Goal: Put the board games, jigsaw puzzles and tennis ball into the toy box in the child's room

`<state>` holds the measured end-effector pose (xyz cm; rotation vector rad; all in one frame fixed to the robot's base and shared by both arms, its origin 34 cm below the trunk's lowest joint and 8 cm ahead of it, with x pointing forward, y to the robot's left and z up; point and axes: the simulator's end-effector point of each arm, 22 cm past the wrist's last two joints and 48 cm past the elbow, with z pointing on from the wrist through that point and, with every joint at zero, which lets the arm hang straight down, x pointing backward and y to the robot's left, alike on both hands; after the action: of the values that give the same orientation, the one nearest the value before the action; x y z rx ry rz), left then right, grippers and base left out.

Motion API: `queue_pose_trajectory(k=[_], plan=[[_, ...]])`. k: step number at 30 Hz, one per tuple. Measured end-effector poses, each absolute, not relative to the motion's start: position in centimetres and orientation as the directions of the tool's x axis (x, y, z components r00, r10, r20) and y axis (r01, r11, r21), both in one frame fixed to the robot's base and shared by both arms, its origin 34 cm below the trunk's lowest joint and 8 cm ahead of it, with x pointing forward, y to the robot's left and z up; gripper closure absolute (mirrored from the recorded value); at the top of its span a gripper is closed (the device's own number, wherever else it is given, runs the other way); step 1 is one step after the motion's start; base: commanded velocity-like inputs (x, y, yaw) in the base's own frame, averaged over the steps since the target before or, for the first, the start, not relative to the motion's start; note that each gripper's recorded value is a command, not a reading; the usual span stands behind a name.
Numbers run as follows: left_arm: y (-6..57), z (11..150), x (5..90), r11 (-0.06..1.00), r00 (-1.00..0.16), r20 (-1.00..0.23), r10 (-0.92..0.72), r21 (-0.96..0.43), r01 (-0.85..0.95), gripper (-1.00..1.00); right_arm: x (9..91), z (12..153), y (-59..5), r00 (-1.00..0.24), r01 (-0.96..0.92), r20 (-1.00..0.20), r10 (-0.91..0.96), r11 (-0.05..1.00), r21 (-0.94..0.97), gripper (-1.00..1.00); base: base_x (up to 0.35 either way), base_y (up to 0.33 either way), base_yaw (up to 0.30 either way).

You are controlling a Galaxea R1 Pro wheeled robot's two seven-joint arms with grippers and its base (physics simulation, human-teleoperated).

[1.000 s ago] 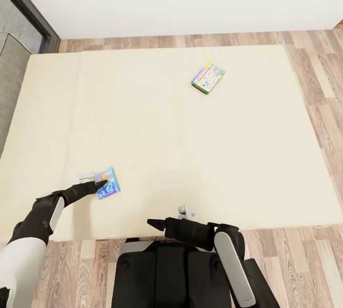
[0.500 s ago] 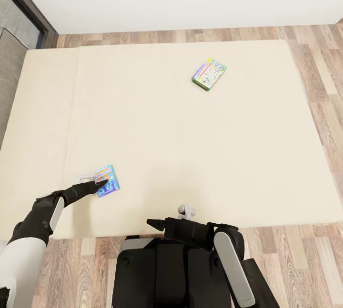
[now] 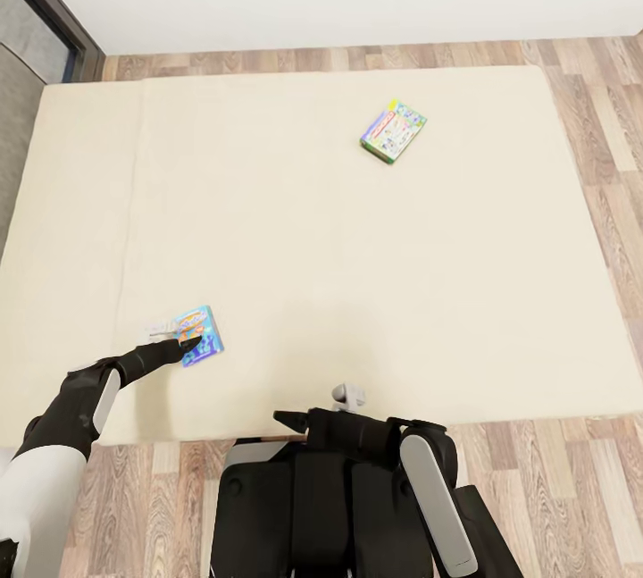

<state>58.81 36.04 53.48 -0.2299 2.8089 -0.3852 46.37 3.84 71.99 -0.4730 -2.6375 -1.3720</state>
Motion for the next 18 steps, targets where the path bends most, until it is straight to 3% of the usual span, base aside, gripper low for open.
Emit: queue_pose_trajectory(k=[12,18], plan=[[36.02,53.34,58.7,0.951,-0.944,-0.266,-0.195,-0.285,-0.116,-1.0,46.27,71.87,3.85,-0.941,0.336,0.26,0.214,0.537,0.773,-1.0,0.0,-0.001,0.0],[36.03,53.33,58.69,0.951,-0.944,-0.266,-0.195,-0.285,-0.116,-1.0,46.25,71.89,3.88,-0.942,0.336,0.26,0.214,0.537,0.774,-1.0,0.0,-0.164,0.0]])
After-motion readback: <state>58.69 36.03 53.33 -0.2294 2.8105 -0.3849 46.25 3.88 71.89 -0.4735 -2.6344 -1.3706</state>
